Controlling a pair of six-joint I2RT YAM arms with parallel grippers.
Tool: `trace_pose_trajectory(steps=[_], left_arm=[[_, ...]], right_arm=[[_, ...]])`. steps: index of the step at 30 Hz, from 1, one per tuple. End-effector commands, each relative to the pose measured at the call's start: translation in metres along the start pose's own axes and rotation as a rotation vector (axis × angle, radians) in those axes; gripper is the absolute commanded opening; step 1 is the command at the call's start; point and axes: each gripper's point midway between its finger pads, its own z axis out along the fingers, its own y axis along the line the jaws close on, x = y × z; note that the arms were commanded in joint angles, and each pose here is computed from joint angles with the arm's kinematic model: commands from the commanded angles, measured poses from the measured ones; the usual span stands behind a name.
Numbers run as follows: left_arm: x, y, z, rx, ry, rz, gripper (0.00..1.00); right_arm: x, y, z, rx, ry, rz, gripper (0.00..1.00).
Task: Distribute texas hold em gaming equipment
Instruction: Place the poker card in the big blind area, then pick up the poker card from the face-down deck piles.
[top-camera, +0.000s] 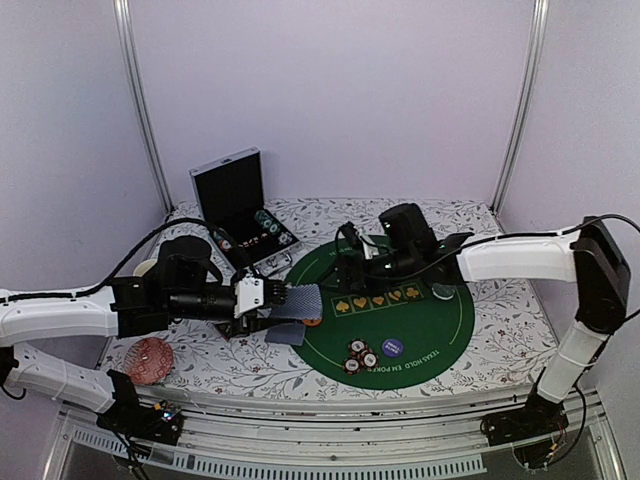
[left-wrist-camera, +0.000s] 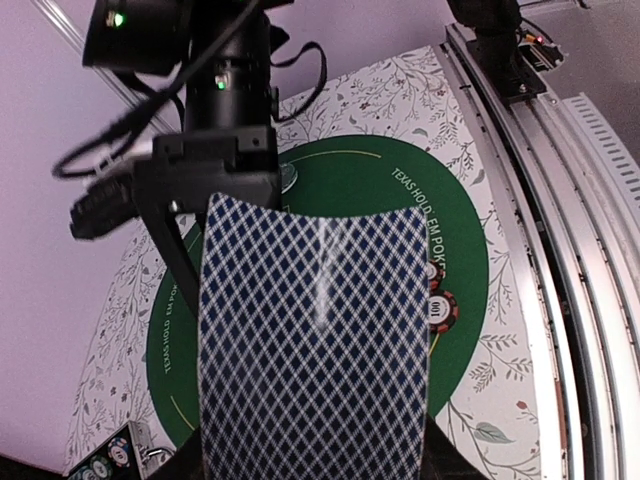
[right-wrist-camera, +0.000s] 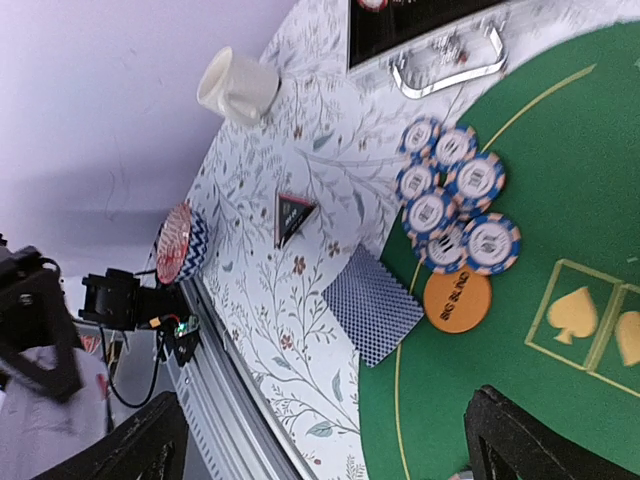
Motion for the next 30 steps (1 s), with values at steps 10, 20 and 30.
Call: trace_pose_trajectory(steps=[10, 20, 30], left_arm=[[-0.010, -0.002, 0.002, 0.014, -0.024, 0.011, 0.44], [-0.009, -0.003, 0.003, 0.016, -0.022, 0.010, 0.44], [-0.009, -0.002, 0.003, 0.014, -0.021, 0.010, 0.44]], right_arm=[[-0.002, 0.098, -0.107, -0.136, -0.241, -0.406, 0.99], [0.016, 0.114, -0.051, -0.267, -0.125, -0.375, 0.99], [0.030, 0.121, -0.016, -0.405, -0.014, -0.302, 0.75]])
